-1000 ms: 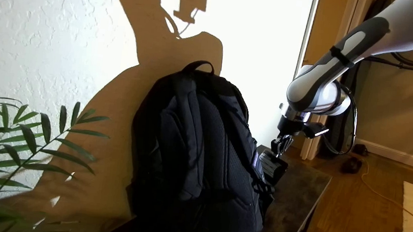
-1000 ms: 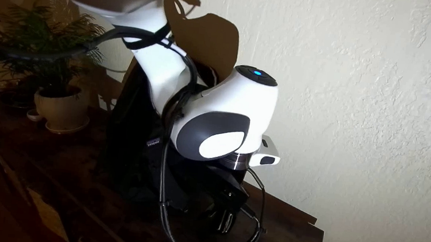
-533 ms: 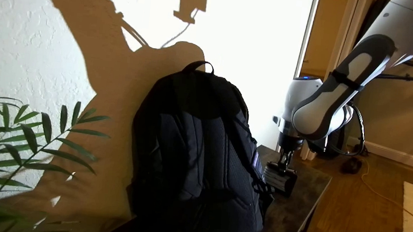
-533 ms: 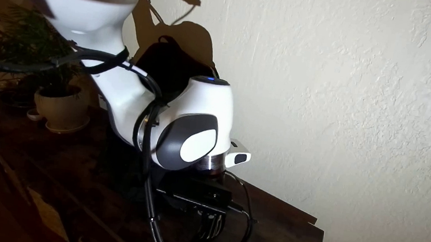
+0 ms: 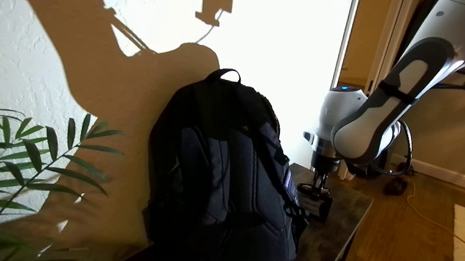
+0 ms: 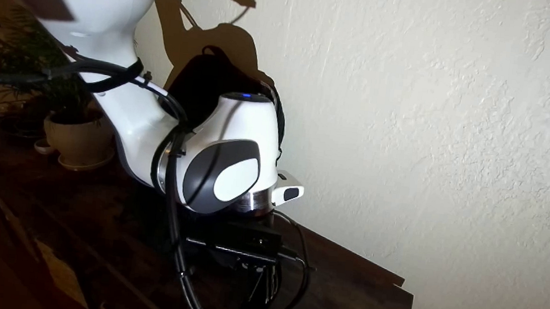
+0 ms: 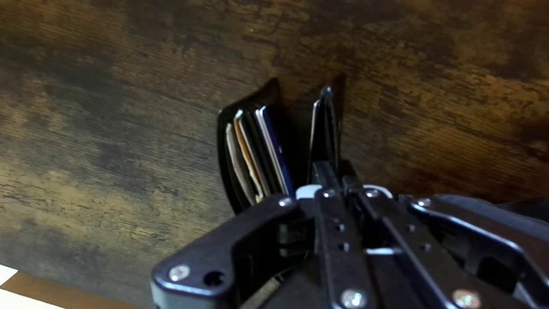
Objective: Get the wallet from the top of the cabinet and put it in the backpack
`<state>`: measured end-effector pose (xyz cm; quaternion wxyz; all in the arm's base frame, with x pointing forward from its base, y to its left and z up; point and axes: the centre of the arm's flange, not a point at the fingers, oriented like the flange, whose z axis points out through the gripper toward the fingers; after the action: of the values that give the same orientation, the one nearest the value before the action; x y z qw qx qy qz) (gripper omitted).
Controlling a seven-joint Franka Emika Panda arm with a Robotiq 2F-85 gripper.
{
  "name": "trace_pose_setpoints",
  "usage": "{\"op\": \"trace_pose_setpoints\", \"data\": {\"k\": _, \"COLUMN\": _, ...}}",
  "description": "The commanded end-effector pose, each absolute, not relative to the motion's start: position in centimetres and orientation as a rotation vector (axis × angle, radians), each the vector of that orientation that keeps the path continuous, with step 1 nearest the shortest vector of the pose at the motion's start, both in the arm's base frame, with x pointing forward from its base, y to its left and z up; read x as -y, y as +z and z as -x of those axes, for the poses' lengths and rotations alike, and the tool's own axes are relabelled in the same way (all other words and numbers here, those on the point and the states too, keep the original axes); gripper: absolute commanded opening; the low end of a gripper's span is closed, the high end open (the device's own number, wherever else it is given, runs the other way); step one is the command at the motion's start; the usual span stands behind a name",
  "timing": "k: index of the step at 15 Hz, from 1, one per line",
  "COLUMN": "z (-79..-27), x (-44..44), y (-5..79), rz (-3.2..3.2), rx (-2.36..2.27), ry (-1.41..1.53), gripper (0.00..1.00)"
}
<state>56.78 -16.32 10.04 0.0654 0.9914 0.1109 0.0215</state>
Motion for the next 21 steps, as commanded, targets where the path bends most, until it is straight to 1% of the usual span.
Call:
{"op": "trace_pose_setpoints", "data": {"k": 1, "z": -54.4, "x": 14.3, "y": 10.9, "rz": -3.005, "rx": -0.332, "ry": 0.061, "gripper": 0.01}}
{"op": "trace_pose_setpoints", "data": {"k": 3, "z": -54.2, "x": 14.0, "y": 10.9, "rz": -3.014, "rx": -0.329, "ry": 0.052, "gripper": 0.03}}
{"op": "trace_pose_setpoints", "data": {"k": 5, "z": -54.1, "x": 13.9, "y": 10.7, "rz": -3.017, "rx": -0.319, "ry": 0.047, "gripper": 0.32}}
{"op": "trace_pose_setpoints", "data": {"k": 7, "z": -54.0, "x": 14.1, "y": 10.7, "rz": -3.021, "rx": -0.304, "ry": 0.046, "gripper": 0.42}}
{"op": "trace_pose_setpoints", "data": {"k": 15, "z": -54.2, "x": 14.5, "y": 12.3, "rz": -3.049, "rx": -0.218, "ry": 0.035, "gripper": 0.95}}
{"op": "trace_pose_setpoints", "data": {"k": 17, "z": -54.3, "x": 14.6, "y": 12.7, "rz": -3.054, "rx": -0.204, "ry": 0.047, "gripper": 1.00}}
{"op": "trace_pose_setpoints", "data": {"k": 21, "z": -54.6, "x": 14.9, "y": 13.8, "rz": -3.050, "rx": -0.184, "ry": 0.080, "gripper": 1.00}}
